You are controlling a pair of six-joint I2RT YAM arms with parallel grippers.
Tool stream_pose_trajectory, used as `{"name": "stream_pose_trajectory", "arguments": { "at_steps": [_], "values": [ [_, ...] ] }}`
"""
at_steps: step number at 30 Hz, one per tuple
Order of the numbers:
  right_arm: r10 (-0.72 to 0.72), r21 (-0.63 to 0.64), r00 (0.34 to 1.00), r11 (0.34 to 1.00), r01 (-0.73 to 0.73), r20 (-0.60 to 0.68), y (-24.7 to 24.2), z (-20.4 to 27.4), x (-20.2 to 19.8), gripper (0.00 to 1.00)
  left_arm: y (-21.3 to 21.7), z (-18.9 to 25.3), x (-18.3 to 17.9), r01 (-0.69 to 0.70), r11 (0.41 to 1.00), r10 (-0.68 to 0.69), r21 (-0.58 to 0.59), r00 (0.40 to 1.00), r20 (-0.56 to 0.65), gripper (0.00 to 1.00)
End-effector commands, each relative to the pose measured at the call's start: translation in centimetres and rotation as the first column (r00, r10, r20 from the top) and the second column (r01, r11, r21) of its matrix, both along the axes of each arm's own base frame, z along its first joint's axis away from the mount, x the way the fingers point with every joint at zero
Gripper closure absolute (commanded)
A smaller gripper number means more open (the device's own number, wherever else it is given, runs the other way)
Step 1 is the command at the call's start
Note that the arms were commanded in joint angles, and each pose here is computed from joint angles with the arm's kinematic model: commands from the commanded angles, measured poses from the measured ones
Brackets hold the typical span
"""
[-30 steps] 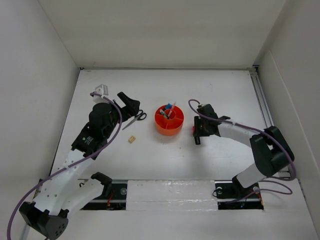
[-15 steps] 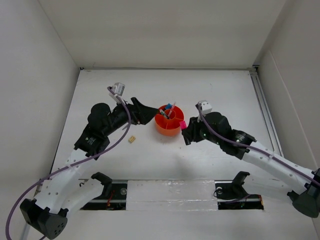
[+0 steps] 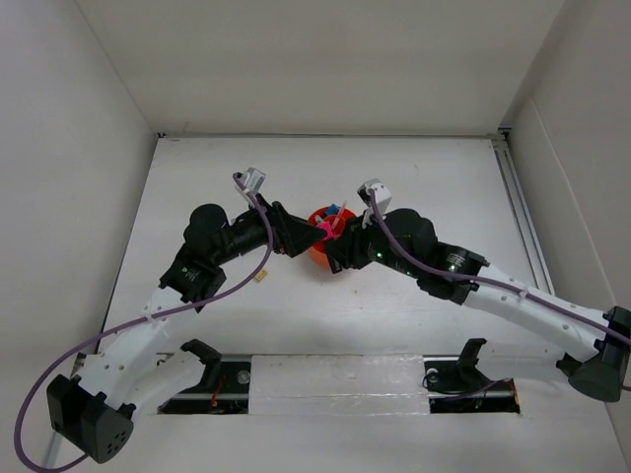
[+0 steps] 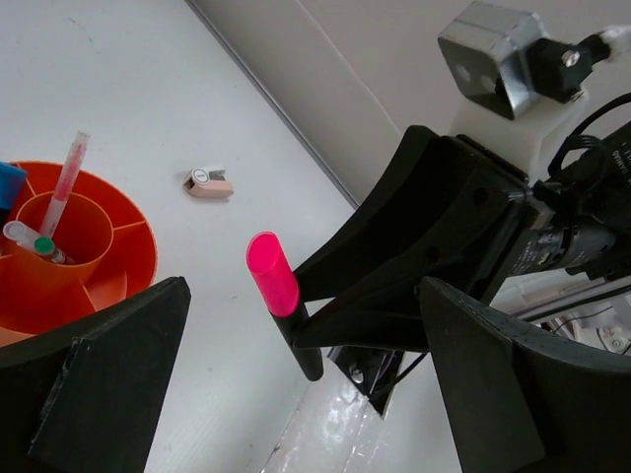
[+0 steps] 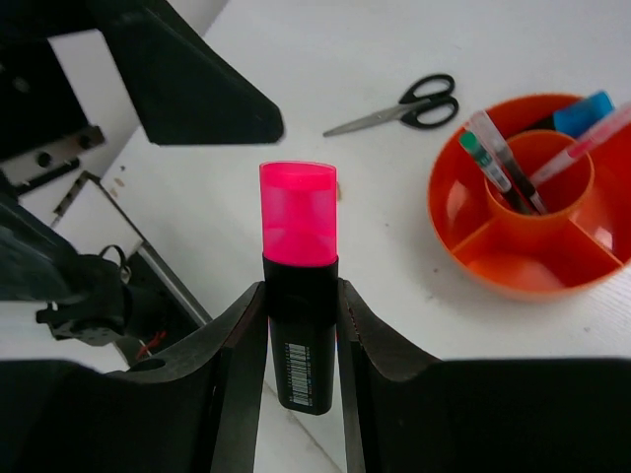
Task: Sort the stationery into containers
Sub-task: Pick up the pen from the center of the board, then place the pen in the storage box.
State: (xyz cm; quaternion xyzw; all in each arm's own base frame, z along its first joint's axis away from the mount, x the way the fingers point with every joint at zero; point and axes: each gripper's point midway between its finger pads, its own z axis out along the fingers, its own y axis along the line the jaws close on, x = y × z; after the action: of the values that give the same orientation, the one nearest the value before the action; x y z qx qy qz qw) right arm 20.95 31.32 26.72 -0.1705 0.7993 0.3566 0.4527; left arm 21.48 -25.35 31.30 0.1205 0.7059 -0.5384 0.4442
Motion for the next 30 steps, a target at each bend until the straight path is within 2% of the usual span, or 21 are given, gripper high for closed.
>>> {"name": "stream_pose_trajectory", "arguments": {
  "at_steps": [1,10,15,21,24,25,28,30],
  "values": [
    [0.018,0.114,0.994,0.993,-0.031,0.111,2.1,5.5,0.3,1.0,-0.3,1.9,-0.6,0.039,0.998,-0.036,-0.044,0.997,0.075,0.0],
    [0.05,0.16,0.989,0.985,-0.072,0.138,3.6,6.8,-0.1,1.0,-0.1,1.5,-0.2,0.011,0.999,-0.009,-0.045,0.998,0.058,0.0],
    [0.069,0.161,0.986,0.983,-0.093,0.15,4.0,7.0,-0.7,1.0,-0.1,1.2,0.4,-0.012,0.999,0.014,-0.041,0.999,0.048,0.11],
    [0.067,0.171,0.985,0.981,-0.094,0.157,3.6,7.1,-0.9,1.0,0.3,1.1,1.3,-0.071,0.996,0.072,-0.047,0.997,0.024,0.12],
    [0.087,0.171,0.984,0.979,-0.114,0.157,3.8,7.0,-1.7,1.0,0.5,1.4,1.3,-0.079,0.995,0.081,-0.053,0.996,0.032,0.22],
    [0.077,0.164,0.983,0.981,-0.104,0.165,3.7,7.0,-1.5,1.0,0.5,1.4,1.3,-0.079,0.995,0.081,-0.053,0.996,0.032,0.33],
    [0.065,0.171,0.983,0.981,-0.095,0.171,3.7,7.2,-1.3,1.0,0.4,1.1,1.4,-0.08,0.995,0.081,-0.052,0.997,0.015,0.43],
    [0.065,0.171,0.983,0.981,-0.095,0.171,3.7,7.2,-1.3,1.0,0.1,1.3,1.0,-0.05,0.997,0.052,-0.057,0.998,0.026,0.45]
  ]
}}
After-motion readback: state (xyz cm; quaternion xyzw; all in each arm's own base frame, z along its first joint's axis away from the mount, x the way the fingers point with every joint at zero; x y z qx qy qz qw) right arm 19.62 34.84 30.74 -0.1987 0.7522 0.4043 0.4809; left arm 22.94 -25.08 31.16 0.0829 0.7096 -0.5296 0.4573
